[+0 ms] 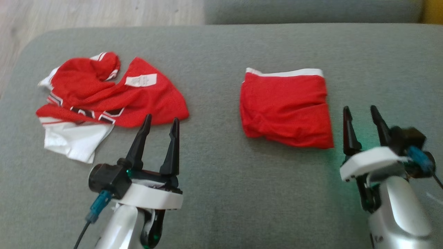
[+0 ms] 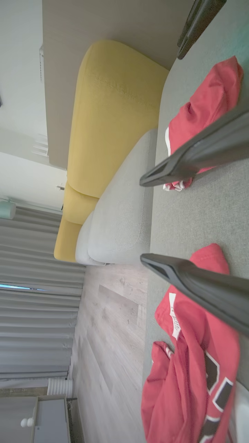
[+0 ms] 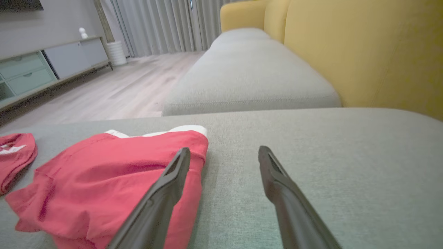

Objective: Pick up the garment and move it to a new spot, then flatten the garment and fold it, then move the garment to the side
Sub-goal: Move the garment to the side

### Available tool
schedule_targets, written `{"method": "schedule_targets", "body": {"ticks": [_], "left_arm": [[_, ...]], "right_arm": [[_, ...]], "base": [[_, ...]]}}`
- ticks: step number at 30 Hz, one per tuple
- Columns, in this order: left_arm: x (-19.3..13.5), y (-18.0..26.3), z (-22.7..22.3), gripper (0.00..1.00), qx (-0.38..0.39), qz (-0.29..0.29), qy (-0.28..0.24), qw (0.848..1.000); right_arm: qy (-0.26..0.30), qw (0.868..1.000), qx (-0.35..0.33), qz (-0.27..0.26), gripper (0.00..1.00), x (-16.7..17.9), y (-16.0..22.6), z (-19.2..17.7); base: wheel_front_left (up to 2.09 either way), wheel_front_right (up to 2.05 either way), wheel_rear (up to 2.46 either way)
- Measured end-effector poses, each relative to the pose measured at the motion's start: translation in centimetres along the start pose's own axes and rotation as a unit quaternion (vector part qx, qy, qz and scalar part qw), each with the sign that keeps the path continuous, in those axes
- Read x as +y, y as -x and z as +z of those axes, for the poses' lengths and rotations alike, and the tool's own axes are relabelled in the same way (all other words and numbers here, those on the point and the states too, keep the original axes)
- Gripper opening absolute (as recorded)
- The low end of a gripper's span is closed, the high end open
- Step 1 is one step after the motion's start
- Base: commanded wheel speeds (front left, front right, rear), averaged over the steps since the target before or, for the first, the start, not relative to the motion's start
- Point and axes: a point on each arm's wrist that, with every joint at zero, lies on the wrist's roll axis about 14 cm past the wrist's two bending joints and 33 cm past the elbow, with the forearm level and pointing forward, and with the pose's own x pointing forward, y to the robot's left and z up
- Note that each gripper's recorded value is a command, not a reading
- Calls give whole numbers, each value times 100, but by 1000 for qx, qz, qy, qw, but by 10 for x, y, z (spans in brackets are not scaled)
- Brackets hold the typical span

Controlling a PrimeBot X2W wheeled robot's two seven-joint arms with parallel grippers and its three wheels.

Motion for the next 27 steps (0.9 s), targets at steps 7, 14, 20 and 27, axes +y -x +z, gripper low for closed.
{"method": "schedule_targets", "body": {"ticks": [7, 14, 20, 27], "left_arm": [[8, 3, -7, 100, 11, 12, 4, 1000], [19, 5, -12, 100, 18, 30, 7, 999], [20, 3, -15, 100, 24, 32, 5, 999], [10, -8, -13, 100, 18, 13, 6, 1000]], "right_arm": [[-45, 995, 87, 29, 100, 25, -22, -36], [-77, 983, 161, 47, 100, 45, -38, -66], [-53, 982, 167, 66, 71, 54, -54, -67], [2, 986, 145, 78, 0, 50, -52, -63]], "base": [[0, 0, 0], [0, 0, 0], [0, 0, 0], [0, 0, 0]]}}
